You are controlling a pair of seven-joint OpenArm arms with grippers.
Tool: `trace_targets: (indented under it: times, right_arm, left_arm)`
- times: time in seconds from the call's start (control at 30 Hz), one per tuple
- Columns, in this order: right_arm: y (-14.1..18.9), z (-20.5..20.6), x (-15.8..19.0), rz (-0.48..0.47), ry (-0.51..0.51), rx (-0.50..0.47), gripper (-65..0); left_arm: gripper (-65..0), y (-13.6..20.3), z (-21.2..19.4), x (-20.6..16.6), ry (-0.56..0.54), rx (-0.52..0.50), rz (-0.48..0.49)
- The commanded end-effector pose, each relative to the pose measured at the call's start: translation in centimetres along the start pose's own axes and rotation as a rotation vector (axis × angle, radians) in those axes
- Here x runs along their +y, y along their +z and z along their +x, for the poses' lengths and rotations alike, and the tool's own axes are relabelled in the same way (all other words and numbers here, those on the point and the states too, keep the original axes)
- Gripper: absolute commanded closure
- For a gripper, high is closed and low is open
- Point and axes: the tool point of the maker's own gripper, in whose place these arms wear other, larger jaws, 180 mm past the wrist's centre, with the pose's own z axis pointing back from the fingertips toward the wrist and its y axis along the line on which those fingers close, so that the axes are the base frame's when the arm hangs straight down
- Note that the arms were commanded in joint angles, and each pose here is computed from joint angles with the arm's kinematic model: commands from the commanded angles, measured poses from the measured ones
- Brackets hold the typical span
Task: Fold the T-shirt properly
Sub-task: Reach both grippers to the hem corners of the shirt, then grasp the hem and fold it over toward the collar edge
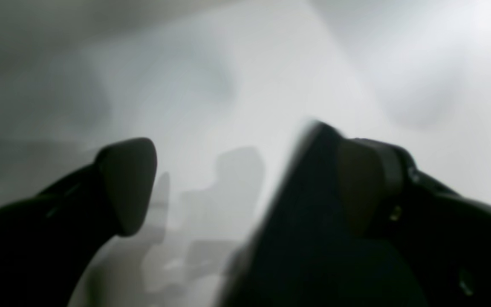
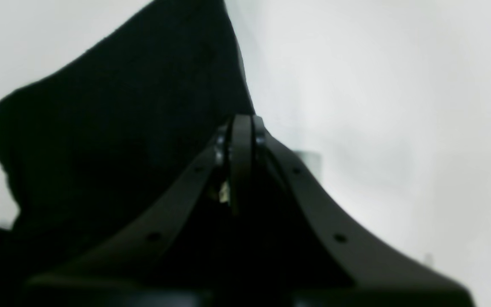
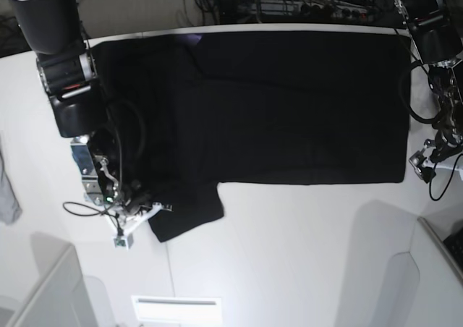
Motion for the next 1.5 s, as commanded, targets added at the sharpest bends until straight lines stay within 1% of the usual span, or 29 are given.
trace_targets:
  times: [0.0,0.1,0.17,0.23,0.37,0.43,0.6,0.73,0.87,0.9,0.93,0.97,1.2,1.27,1.3,1.4,1.47]
  right_arm:
    - [0.7,3.4,0.5,0.014,0.008,-0.081,0.0]
    - [0.7,3.3,0.5,0.014,0.008,-0.079,0.0]
    - [0.7,3.3,0.6,0.016,0.008,-0.079,0.0]
    - [0.7,3.2,0.6,0.016,0.008,-0.078,0.0]
    - [0.7,3.3,0.6,0.016,0.008,-0.081,0.0]
    - [0.7,3.3,0.7,0.017,0.008,-0.082,0.0]
    - [0.9,3.8,1.0,0.025,0.012,-0.095,0.0]
    - [1.0,3.9,0.8,0.023,0.012,-0.096,0.0]
    - [1.0,3.8,0.8,0.022,0.013,-0.096,0.0]
    - [1.0,3.8,0.8,0.022,0.013,-0.096,0.0]
    - [1.0,3.8,0.8,0.022,0.013,-0.096,0.0]
    - [1.0,3.8,0.8,0.022,0.013,-0.096,0.0]
    - [1.0,3.8,0.8,0.021,0.011,-0.098,0.0]
    - [1.0,3.8,0.8,0.021,0.011,-0.098,0.0]
    - [1.0,3.7,0.8,0.02,0.011,-0.097,0.0]
    - [0.9,3.2,0.5,0.017,0.003,-0.089,0.0]
    - [0.9,2.6,-0.2,0.01,-0.031,-0.085,0.0]
  left_arm:
    - [-65.0,0.5,3.0,-0.4,-0.031,-0.07,-0.014]
    - [-65.0,-0.2,3.1,-2.2,-0.114,-0.064,-0.076]
    - [-64.2,-0.7,3.2,-2.4,-0.141,-0.055,-0.071]
    - [-62.5,-1.4,2.8,-2.6,-0.145,-0.036,-0.058]
    - [-62.4,-2.6,2.1,-3.5,-0.138,-0.006,-0.05]
    - [-62.4,-3.2,2.1,-4.4,-0.14,-0.017,-0.059]
    - [-62.4,-5.0,0.0,-8.0,-0.265,0.016,-0.101]
    - [-62.4,-6.3,-1.4,-7.7,-0.247,0.059,-0.089]
    - [-62.0,-6.5,-2.1,-7.7,-0.249,0.078,-0.089]
    - [-61.1,-6.5,-2.4,-8.1,-0.248,0.082,-0.095]
    - [-58.1,-6.5,-2.7,-8.1,-0.25,0.086,-0.096]
    - [-53.5,-6.6,-3.0,-8.0,-0.253,0.091,-0.094]
    - [-15.5,-6.6,-3.4,-8.1,-0.251,0.097,-0.097]
    - [-3.6,-6.6,-3.3,-8.1,-0.251,0.095,-0.098]
    - [0.0,-6.5,-3.1,-8.3,-0.253,0.088,-0.1]
    - [0.0,-5.8,-2.0,-8.8,-0.27,0.044,-0.115]
    - [0.0,-5.0,-1.1,-9.4,-0.29,0.002,-0.13]
